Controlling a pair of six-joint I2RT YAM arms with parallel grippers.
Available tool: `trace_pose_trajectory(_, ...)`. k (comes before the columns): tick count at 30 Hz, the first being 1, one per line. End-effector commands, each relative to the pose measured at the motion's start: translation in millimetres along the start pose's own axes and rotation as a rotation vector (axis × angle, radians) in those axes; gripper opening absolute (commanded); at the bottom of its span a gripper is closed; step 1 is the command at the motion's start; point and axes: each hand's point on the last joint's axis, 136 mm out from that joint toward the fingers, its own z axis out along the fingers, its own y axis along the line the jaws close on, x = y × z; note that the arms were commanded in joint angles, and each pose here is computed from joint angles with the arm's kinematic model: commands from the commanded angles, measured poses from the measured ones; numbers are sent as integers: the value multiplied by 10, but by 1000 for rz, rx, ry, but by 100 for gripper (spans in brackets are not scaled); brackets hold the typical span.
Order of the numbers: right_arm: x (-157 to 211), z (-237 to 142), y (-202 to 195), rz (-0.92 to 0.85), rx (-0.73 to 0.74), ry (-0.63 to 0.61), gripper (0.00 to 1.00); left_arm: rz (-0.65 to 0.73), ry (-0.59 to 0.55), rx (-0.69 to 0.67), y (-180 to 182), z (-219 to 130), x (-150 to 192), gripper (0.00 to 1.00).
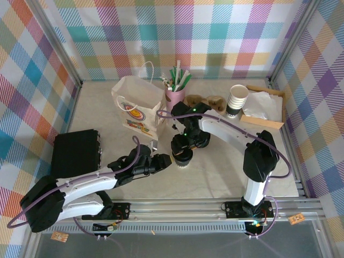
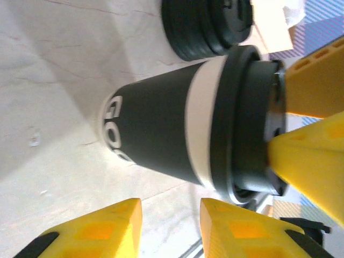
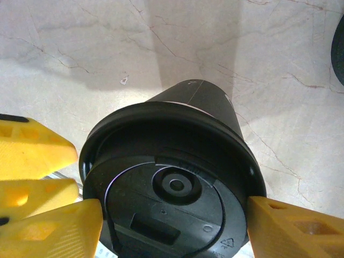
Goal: Pack the takeout coffee
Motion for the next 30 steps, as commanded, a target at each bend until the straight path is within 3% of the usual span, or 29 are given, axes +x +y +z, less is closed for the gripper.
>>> trace_pose_trajectory(1,22,12,-6,8,22,24,71,20,-16,-66,85,-54,-50,34)
trace_pose_trajectory(16,-106,-398,118,5,-13,-95,79,104,-83,-120,-165,-286,-430,33)
trace_pose_trajectory(20,-32,-473,83,39,-24,-127,70,129,-72,-132,-309,-275,-603,33)
trace_pose_trajectory(24,135,-409,50,94,-67,-112,54,162,-23,-108,-523,-175,-658,33)
trace_pose_trajectory(30,305,-324,-120,139,-62,-97,46,185,32,-86,-665,-30,-668,37)
